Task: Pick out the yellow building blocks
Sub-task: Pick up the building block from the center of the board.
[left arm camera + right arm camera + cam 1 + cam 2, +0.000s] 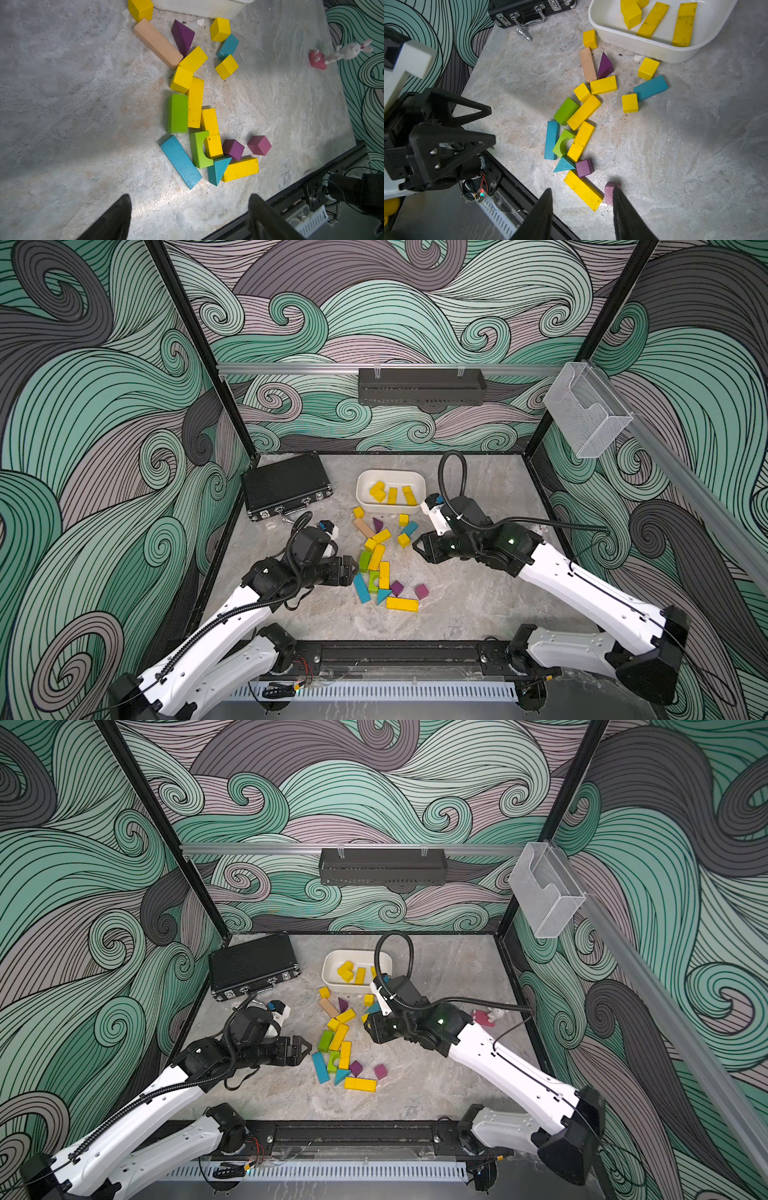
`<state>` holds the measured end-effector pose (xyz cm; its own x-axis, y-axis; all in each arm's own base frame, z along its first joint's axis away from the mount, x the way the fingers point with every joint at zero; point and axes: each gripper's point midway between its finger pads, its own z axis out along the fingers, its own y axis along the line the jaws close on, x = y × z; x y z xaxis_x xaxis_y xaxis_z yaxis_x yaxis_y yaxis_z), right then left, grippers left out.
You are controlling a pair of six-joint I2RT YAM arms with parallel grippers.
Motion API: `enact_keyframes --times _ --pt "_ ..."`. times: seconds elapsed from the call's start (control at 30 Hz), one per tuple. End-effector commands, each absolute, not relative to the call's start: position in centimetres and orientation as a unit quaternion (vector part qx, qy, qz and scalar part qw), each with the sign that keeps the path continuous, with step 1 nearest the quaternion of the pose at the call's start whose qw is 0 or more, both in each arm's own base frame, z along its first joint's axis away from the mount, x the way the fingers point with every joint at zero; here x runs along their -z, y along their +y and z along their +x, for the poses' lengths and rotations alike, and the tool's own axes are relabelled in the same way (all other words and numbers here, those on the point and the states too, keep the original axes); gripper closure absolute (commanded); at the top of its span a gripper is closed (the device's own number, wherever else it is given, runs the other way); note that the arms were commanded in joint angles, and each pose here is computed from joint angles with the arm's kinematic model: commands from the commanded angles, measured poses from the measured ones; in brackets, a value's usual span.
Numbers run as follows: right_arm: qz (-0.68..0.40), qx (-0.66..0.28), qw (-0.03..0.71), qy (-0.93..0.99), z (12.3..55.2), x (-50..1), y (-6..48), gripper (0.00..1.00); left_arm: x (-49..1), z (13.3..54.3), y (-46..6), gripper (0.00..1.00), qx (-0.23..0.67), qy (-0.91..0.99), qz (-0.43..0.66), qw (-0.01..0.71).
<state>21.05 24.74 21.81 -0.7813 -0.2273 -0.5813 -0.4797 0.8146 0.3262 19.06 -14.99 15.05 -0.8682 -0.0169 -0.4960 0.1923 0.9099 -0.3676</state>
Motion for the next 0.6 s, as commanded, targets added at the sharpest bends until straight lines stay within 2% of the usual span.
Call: enact_keyframes --times 0.0,0.17,0.37,0.57 --pt "-0.172 -0.223 0.268 0.921 20.0 -20.1 22.9 0.52 -14.4 19.4 -15.2 0.16 0.215 0.944 0.021 0.250" --pt "-0.157 -0.245 0.242 0.926 18.0 -17.1 22.1 0.52 -12.6 19.4 -15.3 0.20 0.206 0.950 0.016 0.233" --pt "-0.207 -0.265 0.204 0.919 15.9 -14.3 23.6 0.49 -11.7 19.5 -15.6 0.22 0.199 0.954 0.038 0.221" --pt "-0.274 -0.267 0.230 0.895 15.5 -13.6 25.3 0.49 -11.7 20.1 -14.7 0.19 0.158 0.951 0.086 0.249"
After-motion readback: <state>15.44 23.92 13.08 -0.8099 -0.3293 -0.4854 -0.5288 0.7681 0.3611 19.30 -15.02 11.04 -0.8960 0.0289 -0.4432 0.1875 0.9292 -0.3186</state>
